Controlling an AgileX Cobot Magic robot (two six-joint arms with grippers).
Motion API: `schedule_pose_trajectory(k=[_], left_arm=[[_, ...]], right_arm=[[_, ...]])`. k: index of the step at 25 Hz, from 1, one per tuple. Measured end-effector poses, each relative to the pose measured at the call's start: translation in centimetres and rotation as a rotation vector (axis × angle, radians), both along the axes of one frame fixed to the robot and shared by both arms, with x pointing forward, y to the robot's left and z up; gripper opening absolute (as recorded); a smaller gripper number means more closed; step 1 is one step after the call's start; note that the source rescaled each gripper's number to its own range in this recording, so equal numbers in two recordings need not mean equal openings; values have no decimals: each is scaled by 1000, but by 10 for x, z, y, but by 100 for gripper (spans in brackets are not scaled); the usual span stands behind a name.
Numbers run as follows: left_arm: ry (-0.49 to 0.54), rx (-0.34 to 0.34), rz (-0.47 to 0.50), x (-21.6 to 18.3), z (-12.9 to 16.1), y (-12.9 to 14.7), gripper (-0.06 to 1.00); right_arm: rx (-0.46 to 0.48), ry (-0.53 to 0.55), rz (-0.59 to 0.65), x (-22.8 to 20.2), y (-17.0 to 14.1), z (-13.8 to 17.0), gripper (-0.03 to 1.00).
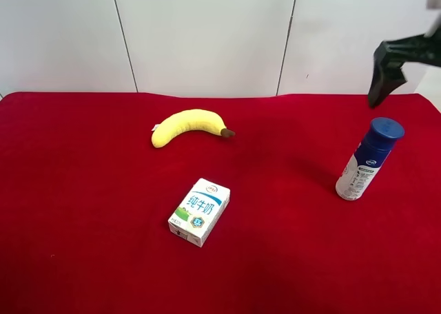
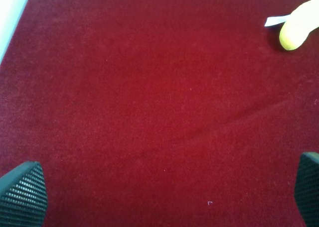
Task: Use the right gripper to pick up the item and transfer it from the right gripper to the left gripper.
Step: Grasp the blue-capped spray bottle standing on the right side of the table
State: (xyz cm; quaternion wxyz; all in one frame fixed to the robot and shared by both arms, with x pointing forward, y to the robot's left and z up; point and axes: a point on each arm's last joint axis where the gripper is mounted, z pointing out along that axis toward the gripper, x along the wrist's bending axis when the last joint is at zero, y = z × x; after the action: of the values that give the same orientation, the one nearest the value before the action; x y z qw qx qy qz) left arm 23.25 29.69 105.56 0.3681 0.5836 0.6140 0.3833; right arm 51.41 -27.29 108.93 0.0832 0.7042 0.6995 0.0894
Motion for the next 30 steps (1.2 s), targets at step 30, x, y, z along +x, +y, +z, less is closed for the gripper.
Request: schedule_pose_trajectory(k=[30], left_arm=[[0,-1,1,0,0,0,100]], right_arm=[[-66,56,120,20,-1,-84,100]])
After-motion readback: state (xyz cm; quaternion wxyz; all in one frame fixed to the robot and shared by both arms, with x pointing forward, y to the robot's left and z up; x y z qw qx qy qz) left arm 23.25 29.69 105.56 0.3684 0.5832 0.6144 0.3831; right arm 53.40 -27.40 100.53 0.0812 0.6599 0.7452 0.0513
